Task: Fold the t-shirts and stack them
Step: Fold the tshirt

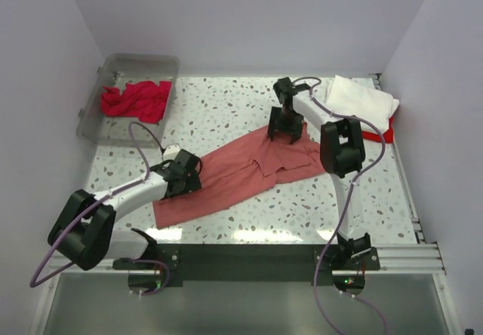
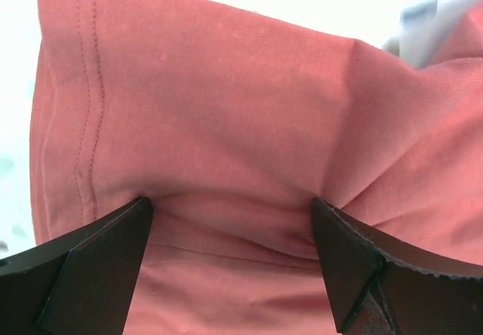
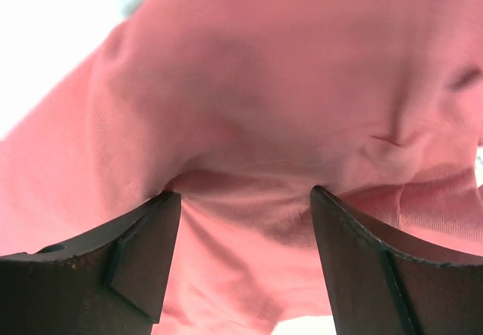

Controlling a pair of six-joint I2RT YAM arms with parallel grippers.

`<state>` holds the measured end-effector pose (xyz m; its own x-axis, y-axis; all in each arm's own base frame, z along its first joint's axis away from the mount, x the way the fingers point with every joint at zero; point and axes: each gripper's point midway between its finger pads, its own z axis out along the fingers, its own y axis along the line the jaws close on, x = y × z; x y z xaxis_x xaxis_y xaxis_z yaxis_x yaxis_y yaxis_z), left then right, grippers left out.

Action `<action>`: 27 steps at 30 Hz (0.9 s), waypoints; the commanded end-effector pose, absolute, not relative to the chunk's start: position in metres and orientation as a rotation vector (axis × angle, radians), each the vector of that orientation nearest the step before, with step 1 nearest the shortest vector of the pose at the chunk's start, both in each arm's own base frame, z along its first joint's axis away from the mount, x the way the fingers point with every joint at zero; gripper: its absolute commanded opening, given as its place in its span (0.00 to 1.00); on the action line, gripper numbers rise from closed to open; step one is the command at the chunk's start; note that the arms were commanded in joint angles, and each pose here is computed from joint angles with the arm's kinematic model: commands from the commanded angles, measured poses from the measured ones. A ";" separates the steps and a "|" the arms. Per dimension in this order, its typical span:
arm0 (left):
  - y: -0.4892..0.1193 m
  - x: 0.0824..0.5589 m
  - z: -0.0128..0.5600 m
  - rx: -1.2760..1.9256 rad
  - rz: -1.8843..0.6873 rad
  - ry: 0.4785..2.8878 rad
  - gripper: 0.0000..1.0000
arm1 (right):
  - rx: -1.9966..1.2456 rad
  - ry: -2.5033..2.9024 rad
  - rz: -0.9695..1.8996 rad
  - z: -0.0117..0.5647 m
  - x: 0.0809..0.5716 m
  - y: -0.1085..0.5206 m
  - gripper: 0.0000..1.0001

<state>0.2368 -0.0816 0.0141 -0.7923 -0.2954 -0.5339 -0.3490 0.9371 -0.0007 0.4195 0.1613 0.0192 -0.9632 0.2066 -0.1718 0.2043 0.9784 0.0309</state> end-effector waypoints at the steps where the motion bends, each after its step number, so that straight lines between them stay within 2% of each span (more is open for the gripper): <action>1: -0.079 0.179 0.007 -0.464 0.170 2.692 0.92 | 0.310 2.845 0.090 0.017 0.474 0.175 0.73; 6: -0.096 0.198 0.056 -0.474 0.014 2.585 0.93 | 0.296 2.734 0.234 0.057 0.496 0.192 0.80; 9: -0.098 0.210 0.070 -0.429 0.024 2.554 0.93 | 0.276 2.664 0.264 0.094 0.488 0.189 0.83; 14: -0.120 0.240 0.072 -0.306 -0.020 2.538 0.93 | 0.259 2.665 0.242 0.117 0.437 0.169 0.83; 22: -0.143 0.251 0.050 -0.218 -0.092 2.582 0.93 | 0.277 2.824 0.129 0.071 0.365 0.140 0.83; 27: -0.144 0.234 0.033 -0.245 -0.134 2.635 0.93 | 0.309 2.876 0.082 0.042 0.358 0.136 0.84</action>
